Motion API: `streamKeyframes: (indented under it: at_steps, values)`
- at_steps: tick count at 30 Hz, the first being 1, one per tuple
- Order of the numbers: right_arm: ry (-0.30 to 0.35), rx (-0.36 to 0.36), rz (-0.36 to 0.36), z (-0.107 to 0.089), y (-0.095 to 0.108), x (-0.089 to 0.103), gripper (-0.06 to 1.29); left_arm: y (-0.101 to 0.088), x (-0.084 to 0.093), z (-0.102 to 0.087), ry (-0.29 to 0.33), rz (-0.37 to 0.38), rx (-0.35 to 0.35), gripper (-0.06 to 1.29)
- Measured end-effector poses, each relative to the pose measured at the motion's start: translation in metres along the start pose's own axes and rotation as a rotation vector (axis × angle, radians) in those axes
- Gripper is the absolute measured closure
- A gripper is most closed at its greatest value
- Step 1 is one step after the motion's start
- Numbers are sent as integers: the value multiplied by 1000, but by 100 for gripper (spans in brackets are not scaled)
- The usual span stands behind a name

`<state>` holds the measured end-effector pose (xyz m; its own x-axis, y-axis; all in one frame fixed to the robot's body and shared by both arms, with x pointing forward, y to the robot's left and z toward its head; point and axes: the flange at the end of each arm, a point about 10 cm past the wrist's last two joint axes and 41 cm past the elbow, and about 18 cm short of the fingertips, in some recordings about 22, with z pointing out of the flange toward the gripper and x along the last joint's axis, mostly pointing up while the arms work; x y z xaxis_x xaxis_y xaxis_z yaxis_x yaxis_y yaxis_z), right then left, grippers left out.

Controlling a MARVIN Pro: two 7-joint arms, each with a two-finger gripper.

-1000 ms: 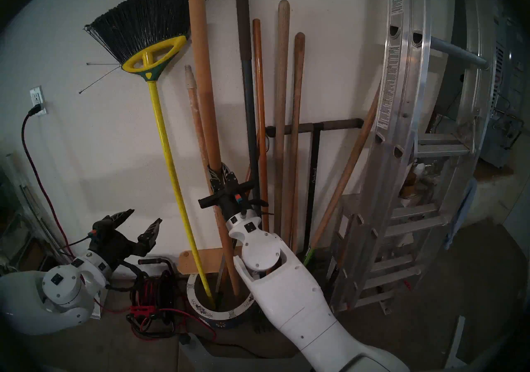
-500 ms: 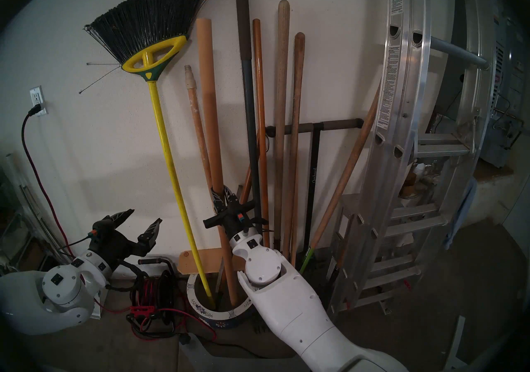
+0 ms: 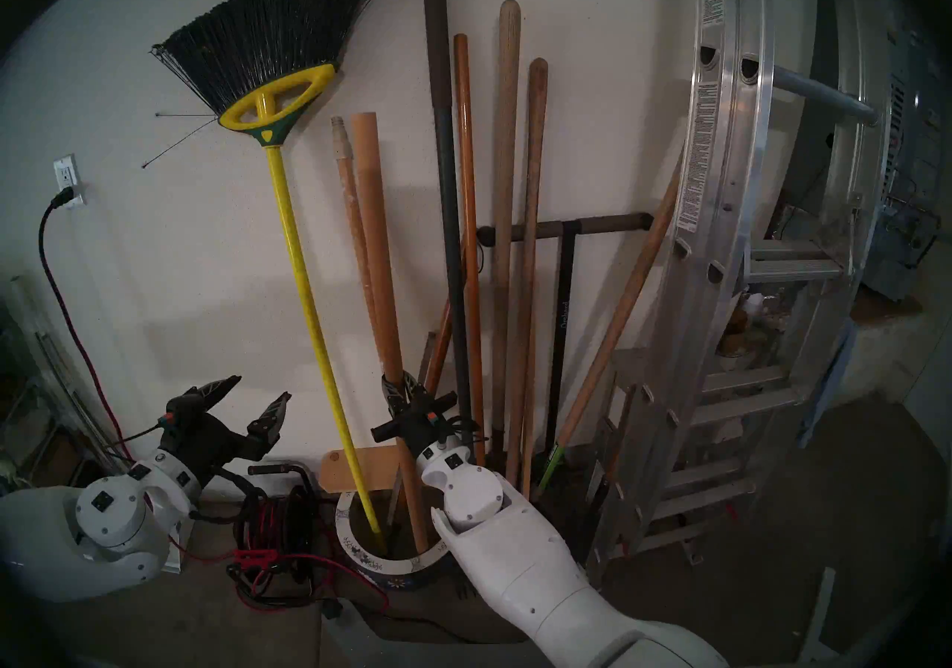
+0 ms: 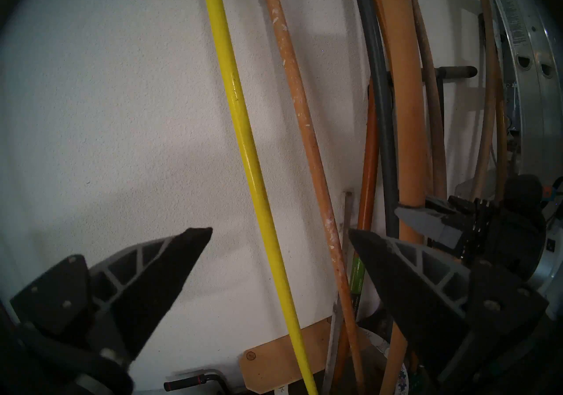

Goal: Put wooden sticks into the pot

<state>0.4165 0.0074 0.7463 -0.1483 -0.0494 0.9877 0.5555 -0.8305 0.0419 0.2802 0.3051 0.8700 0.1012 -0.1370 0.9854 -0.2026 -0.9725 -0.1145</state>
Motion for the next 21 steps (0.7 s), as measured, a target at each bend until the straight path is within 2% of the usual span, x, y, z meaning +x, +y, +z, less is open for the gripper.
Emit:
streamKeyframes:
  at_steps: [21]
  values:
    - [-187,57,-24,11,15,-54,102,0,0,0,0,0,0,-4]
